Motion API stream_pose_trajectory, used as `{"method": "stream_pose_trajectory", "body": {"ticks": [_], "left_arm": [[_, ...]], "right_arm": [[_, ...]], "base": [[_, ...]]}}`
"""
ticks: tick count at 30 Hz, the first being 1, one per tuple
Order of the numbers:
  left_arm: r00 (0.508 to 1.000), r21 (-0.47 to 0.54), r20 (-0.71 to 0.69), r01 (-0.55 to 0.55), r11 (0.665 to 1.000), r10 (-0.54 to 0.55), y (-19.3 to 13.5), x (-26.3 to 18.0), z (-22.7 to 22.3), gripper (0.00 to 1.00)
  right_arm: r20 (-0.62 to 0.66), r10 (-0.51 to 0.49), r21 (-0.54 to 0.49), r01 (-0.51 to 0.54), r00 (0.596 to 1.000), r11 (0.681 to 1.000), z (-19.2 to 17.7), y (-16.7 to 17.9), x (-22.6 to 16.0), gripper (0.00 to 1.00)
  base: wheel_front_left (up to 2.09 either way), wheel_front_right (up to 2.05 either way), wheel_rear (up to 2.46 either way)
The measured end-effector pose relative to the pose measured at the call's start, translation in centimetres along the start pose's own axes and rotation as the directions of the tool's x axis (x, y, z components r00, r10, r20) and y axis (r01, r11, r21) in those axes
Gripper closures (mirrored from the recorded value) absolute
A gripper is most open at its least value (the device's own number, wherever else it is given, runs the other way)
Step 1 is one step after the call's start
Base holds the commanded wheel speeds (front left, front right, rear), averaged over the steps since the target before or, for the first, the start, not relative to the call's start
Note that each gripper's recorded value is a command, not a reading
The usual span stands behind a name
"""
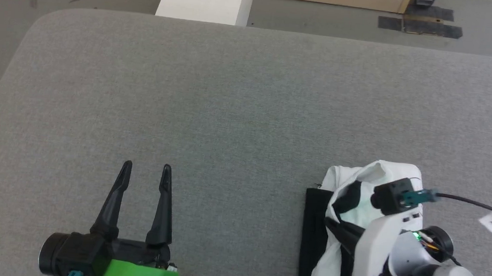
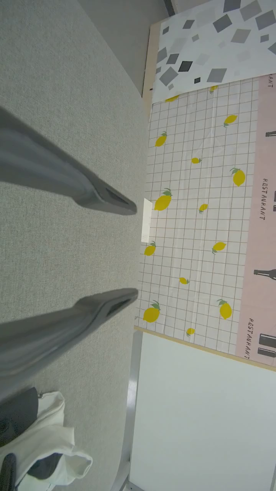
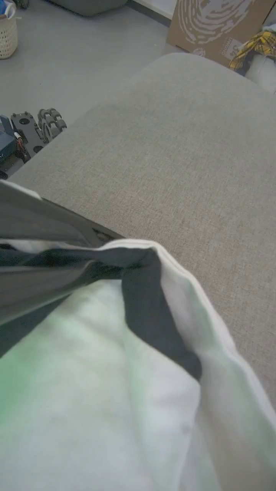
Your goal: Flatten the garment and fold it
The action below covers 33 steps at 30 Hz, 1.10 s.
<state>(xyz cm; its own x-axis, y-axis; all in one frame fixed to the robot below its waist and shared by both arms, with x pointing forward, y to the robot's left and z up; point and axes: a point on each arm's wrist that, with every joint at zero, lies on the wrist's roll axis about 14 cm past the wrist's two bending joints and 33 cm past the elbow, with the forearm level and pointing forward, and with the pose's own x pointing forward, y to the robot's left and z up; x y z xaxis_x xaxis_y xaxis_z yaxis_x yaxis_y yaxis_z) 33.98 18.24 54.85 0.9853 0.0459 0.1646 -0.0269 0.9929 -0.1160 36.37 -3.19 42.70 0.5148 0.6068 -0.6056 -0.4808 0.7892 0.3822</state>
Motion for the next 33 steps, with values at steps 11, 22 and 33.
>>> {"method": "stream_pose_trajectory", "body": {"ticks": [11,22,33], "left_arm": [[1.000,-0.006,0.009,-0.018,1.000,0.018,0.5,-0.3,0.2,0.00],[0.999,-0.023,0.024,0.039,0.999,-0.038,-1.0,0.1,0.5,0.00],[0.997,-0.018,0.018,0.078,0.997,-0.077,-2.0,0.6,0.1,0.00]], "right_arm": [[-0.115,-0.027,-0.095,0.016,0.993,0.995,-2.4,0.8,2.1,0.00],[0.215,-0.199,0.022,0.199,0.956,0.980,3.5,-4.7,-4.8,0.00],[0.125,-0.359,0.233,0.324,0.925,0.917,-2.3,-8.7,-7.3,0.00]], "base": [[0.00,0.00,0.00],[0.00,0.00,0.00],[0.00,0.00,0.00]]}}
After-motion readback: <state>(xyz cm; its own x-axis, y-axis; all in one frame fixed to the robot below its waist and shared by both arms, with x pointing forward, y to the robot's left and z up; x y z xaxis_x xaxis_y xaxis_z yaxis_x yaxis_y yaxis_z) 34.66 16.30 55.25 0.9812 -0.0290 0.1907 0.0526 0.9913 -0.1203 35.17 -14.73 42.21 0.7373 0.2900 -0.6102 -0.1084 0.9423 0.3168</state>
